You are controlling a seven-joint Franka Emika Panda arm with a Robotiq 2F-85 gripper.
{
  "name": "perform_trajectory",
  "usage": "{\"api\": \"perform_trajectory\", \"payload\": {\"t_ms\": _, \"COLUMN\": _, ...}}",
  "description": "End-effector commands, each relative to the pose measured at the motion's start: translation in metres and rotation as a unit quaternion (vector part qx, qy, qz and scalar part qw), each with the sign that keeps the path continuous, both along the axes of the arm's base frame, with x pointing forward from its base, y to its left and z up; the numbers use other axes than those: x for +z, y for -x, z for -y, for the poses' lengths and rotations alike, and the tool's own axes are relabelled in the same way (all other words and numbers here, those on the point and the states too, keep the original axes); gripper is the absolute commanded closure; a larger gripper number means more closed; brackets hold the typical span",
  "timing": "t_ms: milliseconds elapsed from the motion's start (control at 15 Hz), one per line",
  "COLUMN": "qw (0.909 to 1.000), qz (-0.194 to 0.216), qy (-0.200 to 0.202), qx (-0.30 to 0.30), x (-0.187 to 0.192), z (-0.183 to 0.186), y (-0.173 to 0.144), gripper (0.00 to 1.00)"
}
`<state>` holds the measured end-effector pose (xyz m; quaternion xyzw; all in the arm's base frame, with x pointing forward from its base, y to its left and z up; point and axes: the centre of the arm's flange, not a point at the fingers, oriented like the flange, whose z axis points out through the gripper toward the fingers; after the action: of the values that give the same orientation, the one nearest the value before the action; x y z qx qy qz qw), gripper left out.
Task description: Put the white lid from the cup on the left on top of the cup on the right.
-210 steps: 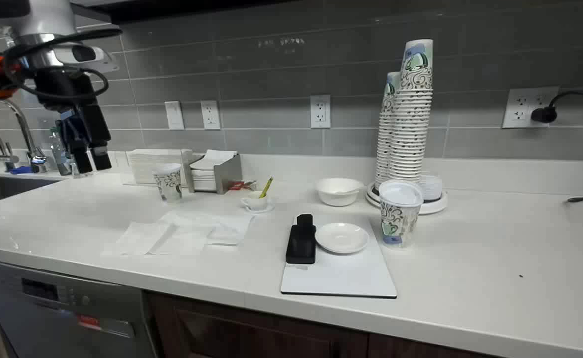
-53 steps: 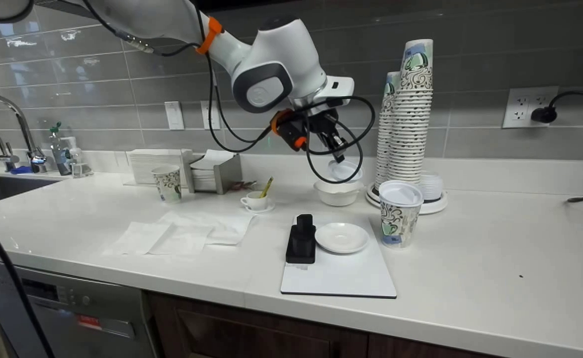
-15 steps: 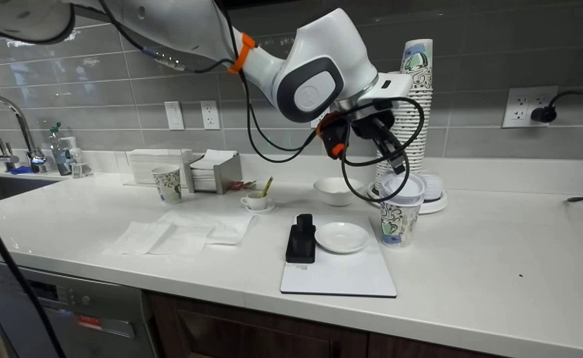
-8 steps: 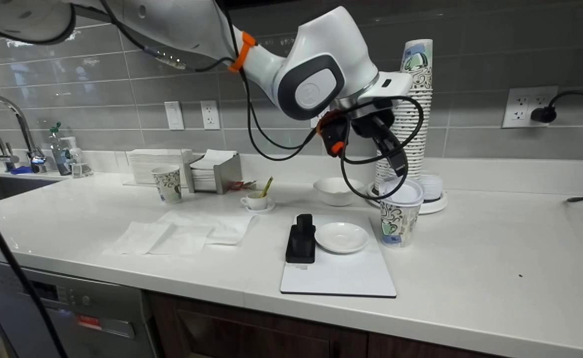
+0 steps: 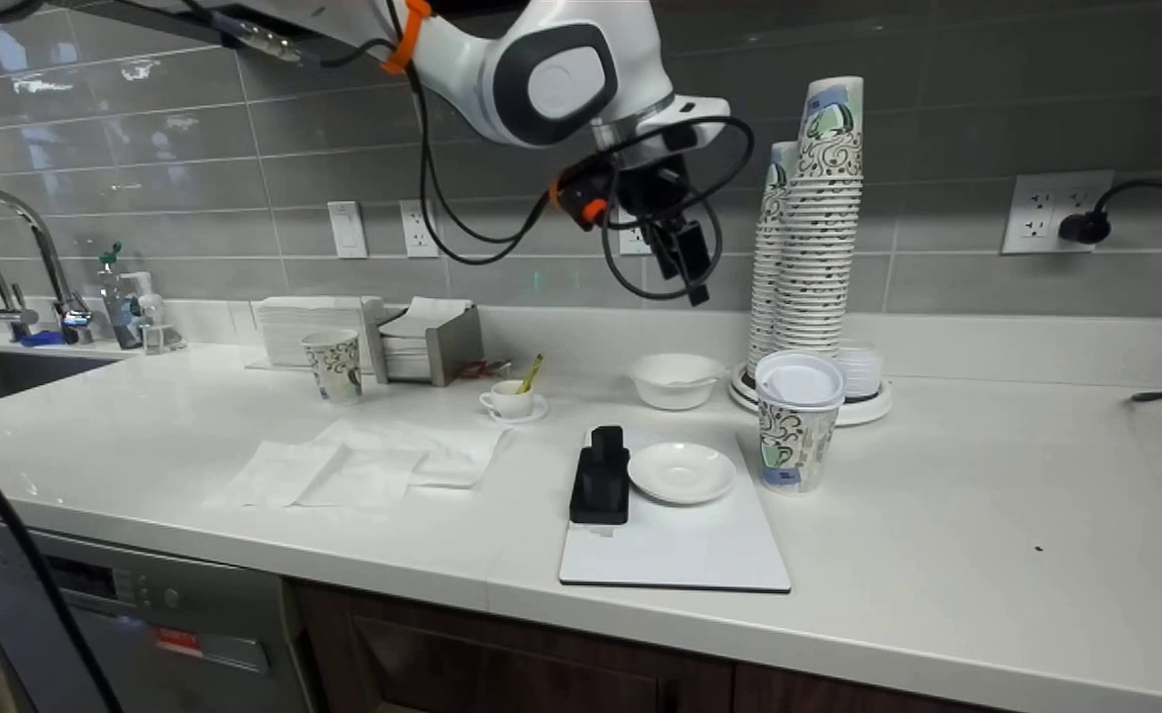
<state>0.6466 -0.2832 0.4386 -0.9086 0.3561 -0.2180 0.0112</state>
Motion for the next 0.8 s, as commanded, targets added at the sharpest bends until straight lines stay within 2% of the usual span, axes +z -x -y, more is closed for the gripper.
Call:
{"api": "perform_trajectory", "payload": {"t_ms": 0, "qw": 0.9945, "qz": -0.085, "qy": 0.048, "qx": 0.039, "x": 0.023, "z": -0.047, "y": 0.046, "gripper": 0.00}}
{"api": "perform_trajectory", "payload": {"t_ms": 200, "qw": 0.9810, "qz": -0.144, "qy": 0.072, "qx": 0.108, "x": 0.026, "z": -0.083, "y": 0.074, "gripper": 0.00}}
{"api": "perform_trajectory", "payload": {"t_ms": 400, "qw": 0.9650, "qz": -0.180, "qy": 0.054, "qx": 0.183, "x": 0.025, "z": -0.128, "y": 0.110, "gripper": 0.00}}
{"api": "perform_trajectory", "payload": {"t_ms": 533, "qw": 0.9508, "qz": -0.197, "qy": 0.041, "qx": 0.235, "x": 0.026, "z": -0.149, "y": 0.131, "gripper": 0.00}}
{"api": "perform_trajectory", "payload": {"t_ms": 600, "qw": 0.9622, "qz": -0.186, "qy": 0.047, "qx": 0.193, "x": 0.019, "z": -0.130, "y": 0.088, "gripper": 0.00}}
{"api": "perform_trajectory", "payload": {"t_ms": 733, "qw": 0.9611, "qz": -0.185, "qy": 0.047, "qx": 0.200, "x": 0.024, "z": -0.139, "y": 0.095, "gripper": 0.00}}
